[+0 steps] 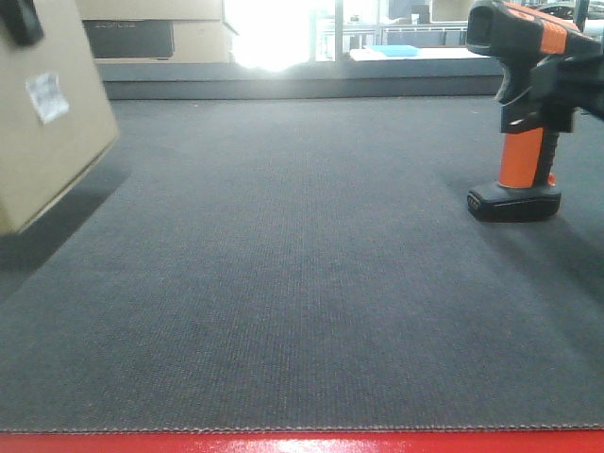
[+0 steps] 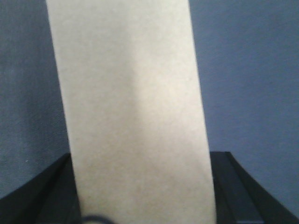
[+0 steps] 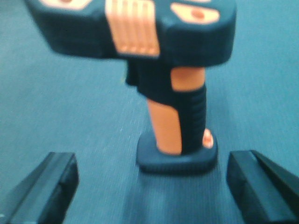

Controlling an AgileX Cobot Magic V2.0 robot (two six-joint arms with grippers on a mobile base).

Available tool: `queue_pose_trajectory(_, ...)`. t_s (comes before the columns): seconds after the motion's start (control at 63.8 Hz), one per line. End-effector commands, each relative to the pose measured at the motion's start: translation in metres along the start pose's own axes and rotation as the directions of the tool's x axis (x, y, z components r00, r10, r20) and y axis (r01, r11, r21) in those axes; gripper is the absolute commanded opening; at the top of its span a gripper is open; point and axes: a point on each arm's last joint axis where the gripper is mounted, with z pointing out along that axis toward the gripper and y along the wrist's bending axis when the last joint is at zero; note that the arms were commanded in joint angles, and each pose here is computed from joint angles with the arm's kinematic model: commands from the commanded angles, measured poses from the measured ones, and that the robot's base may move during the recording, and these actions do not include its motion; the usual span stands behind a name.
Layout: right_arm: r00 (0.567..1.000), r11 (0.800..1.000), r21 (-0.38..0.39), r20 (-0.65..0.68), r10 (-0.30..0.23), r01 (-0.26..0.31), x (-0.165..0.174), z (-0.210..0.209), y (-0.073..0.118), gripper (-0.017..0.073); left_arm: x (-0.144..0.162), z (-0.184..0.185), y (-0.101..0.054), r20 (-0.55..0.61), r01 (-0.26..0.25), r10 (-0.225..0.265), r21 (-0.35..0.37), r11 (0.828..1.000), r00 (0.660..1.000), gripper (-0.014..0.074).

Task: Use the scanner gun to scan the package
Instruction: 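Lower the box onto the table and open both grippers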

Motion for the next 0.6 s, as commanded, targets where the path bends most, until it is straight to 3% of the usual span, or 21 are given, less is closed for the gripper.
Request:
queue_pose_trajectory(0.0,1.0,1.0,-0.016,0.008,-0.006,0.006,-0.005,-0.013,0.001,0.0368,-0.003,0.014,0.003,-0.023,0.001,-0.001,-0.025,1.0,1.0,-0.0111)
queue_pose_trajectory(0.063,1.0,1.0,-0.028,0.03,-0.01,0.011,-0.01,-0.02,0.002,0.0229,-0.004,0.024,0.004,-0.048,-0.002,0.001,-0.032,0.999,0.999,-0.0111)
queue_pose_trajectory(0.11,0.997,0.999,-0.04,0.071,-0.015,0.018,-0.016,-0.028,0.003,0.0031,-0.005,0.036,0.005,-0.074,-0.006,0.003,-0.038,0.999,0.997,-0.0111)
queue_pose_trajectory(0.188,0.994,0.999,-0.049,0.11,-0.016,0.022,-0.022,-0.036,0.004,-0.0155,-0.005,0.045,0.006,-0.096,-0.008,0.004,-0.043,0.999,0.995,-0.0111)
queue_pose_trajectory(0.361,0.974,0.992,-0.016,0.19,-0.123,0.128,-0.036,-0.048,0.0,-0.0153,-0.005,0.059,0.007,-0.129,-0.012,0.006,-0.048,0.999,0.992,-0.0111)
queue_pose_trajectory(0.502,0.975,0.994,0.04,0.193,-0.106,0.1,-0.052,-0.055,-0.011,-0.0153,-0.005,0.059,0.007,-0.129,-0.012,0.006,-0.048,0.999,0.992,-0.0109)
queue_pose_trajectory(0.58,0.976,0.99,0.077,0.177,-0.126,0.114,-0.061,-0.06,-0.019,-0.0153,-0.005,0.059,0.007,-0.129,-0.012,0.006,-0.048,0.999,0.992,-0.0065)
